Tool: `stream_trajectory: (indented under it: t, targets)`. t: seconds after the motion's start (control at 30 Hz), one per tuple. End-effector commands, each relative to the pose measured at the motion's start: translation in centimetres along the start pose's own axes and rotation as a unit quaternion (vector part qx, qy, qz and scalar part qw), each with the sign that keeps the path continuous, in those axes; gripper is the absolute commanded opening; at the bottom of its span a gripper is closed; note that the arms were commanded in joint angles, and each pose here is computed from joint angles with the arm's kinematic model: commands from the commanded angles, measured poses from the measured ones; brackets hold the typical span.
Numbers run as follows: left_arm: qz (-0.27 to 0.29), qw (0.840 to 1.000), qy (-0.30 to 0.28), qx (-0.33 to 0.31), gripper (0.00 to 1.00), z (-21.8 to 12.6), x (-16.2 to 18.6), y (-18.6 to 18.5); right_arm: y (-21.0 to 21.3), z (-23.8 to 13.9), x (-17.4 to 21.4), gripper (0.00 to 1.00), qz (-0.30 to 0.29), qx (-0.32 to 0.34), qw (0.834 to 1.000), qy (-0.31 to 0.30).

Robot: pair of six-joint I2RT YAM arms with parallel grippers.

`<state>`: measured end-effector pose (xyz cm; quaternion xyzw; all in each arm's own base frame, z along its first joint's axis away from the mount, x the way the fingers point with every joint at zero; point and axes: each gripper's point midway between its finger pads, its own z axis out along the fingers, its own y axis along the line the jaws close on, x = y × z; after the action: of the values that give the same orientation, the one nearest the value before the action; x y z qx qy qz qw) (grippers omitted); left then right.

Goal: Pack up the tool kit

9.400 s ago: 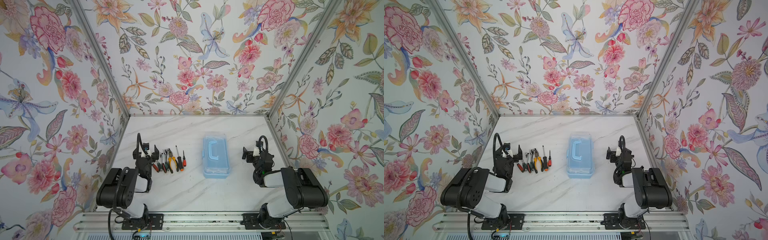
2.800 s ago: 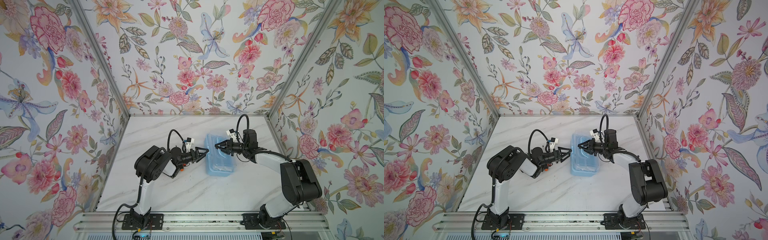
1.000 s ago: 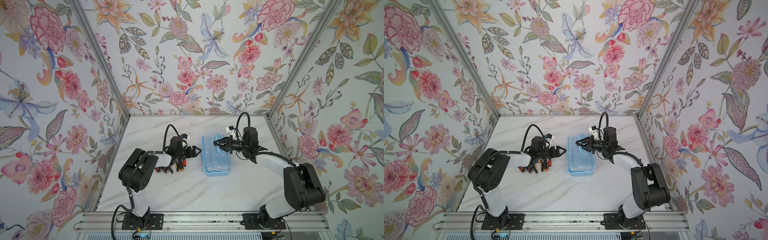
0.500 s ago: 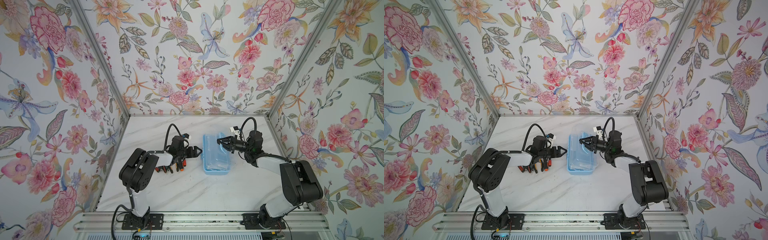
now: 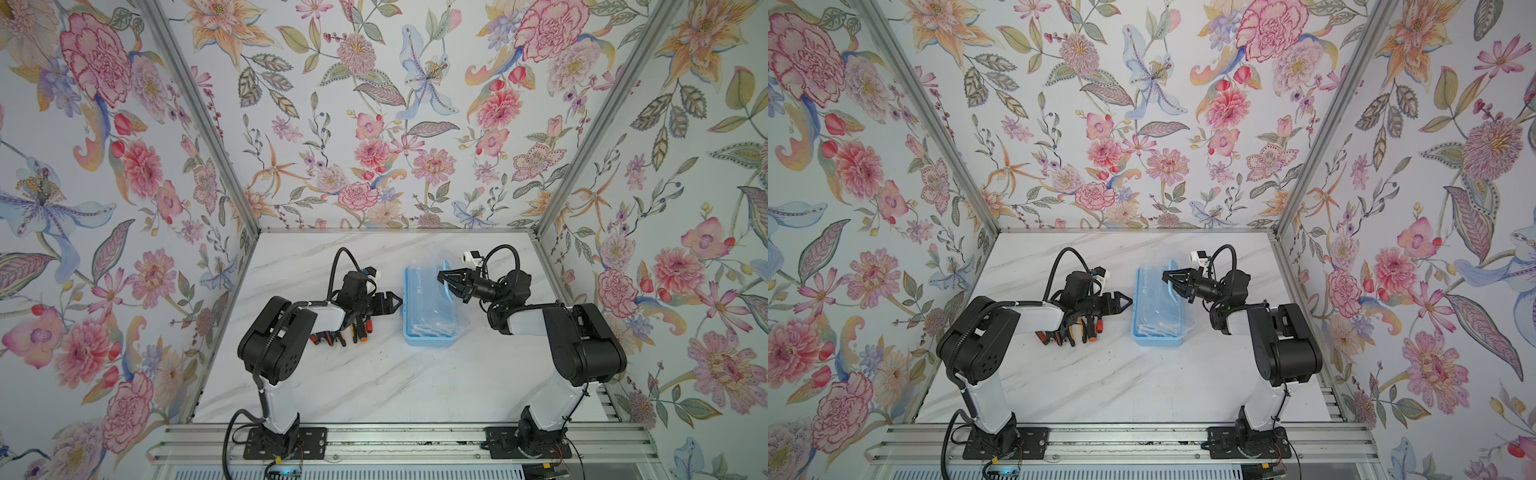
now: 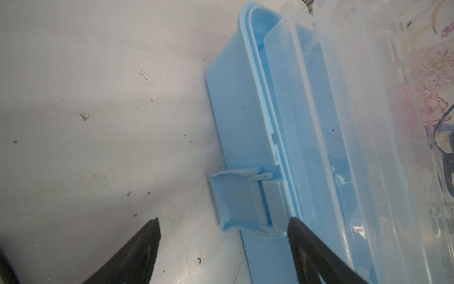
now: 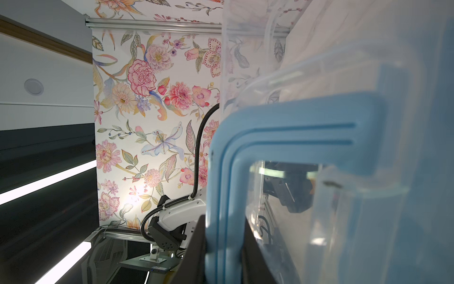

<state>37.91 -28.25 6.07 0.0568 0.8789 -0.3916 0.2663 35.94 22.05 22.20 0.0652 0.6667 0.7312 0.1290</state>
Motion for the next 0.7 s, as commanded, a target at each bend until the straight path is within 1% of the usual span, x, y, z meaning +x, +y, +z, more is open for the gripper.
stream_trajectory:
  t: [0.0,0.27,0.53,0.67]
  targets:
    - [0.019,0.999,-0.013,0.024,0.85,-0.3,-1.2,-2.5,3.0,0.4,1.4,0.0,-0.083,-0.044,0.995,0.022]
    - [0.017,1.0,-0.018,0.008,0.84,-0.8,-1.5,-2.3,2.5,0.3,1.4,0.0,-0.08,-0.041,0.996,0.024]
    - [0.025,0.999,-0.013,-0.046,0.84,-1.4,-2.0,-1.2,1.6,0.1,1.3,0.0,-0.074,-0.032,0.997,0.021]
    - [0.027,0.999,-0.016,-0.042,0.84,-1.6,-2.2,-1.5,1.3,0.1,1.2,0.0,-0.073,-0.03,0.997,0.022]
